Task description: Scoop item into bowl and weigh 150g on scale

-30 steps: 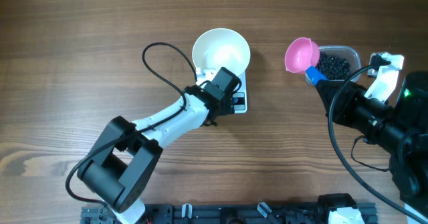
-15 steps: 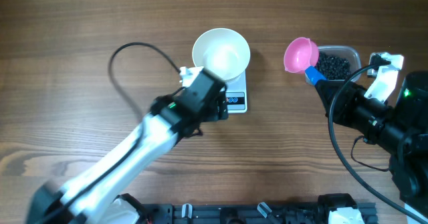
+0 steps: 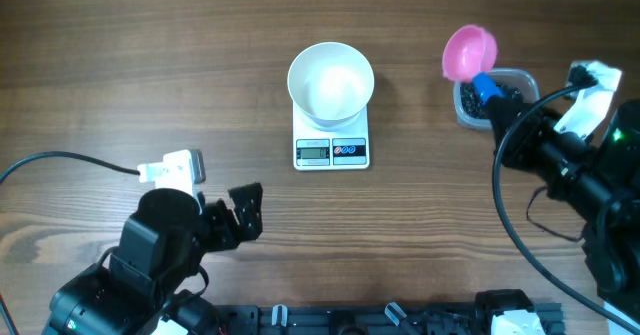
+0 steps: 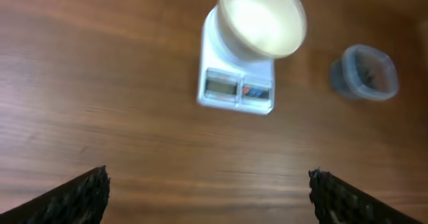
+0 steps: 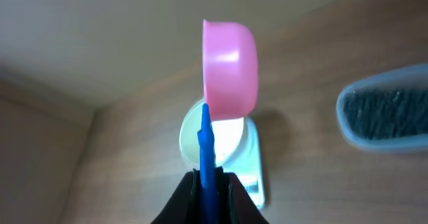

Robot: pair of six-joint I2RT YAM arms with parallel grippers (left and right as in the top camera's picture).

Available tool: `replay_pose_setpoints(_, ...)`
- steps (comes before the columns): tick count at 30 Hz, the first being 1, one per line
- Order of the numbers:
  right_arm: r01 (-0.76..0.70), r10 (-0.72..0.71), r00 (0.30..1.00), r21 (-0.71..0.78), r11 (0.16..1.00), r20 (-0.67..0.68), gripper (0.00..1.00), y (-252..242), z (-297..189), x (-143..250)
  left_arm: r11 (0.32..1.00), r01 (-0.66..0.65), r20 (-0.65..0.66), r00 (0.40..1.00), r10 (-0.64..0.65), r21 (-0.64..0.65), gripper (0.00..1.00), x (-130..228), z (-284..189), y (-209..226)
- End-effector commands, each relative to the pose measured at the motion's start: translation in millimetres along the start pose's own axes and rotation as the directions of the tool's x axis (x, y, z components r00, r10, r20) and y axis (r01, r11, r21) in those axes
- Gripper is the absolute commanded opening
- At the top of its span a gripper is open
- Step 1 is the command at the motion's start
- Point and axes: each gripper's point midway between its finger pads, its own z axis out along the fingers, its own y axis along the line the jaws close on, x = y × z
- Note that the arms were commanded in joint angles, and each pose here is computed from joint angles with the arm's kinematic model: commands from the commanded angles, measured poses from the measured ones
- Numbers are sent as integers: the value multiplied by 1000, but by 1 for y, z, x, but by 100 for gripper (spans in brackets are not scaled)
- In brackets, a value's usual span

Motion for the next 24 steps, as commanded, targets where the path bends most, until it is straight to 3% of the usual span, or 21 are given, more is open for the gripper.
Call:
replay_pose_setpoints(1,25,-31,995,58,998,96,4,-6,1,-24,999,-19,-19,1000,18,-42,100,6,0,10)
replay_pose_setpoints(6,-51,46,993,37,998,112,4,-4,16,-35,999,-20,-21,1000,19,-44,100,6,0,11)
replay_pose_setpoints(13,83,-53,905,-54,995,422,4,28,39,-125,999,-19,-21,1000,18,-45,100,6,0,11)
replay_pose_setpoints(18,172,-164,863,26,985,479,4,21,61,-145,999,-20,-21,1000,19,-44,100,6,0,11)
replay_pose_setpoints(24,252,-285,793,136,958,539,4,20,39,-158,999,-19,-21,1000,18,-45,100,6,0,11)
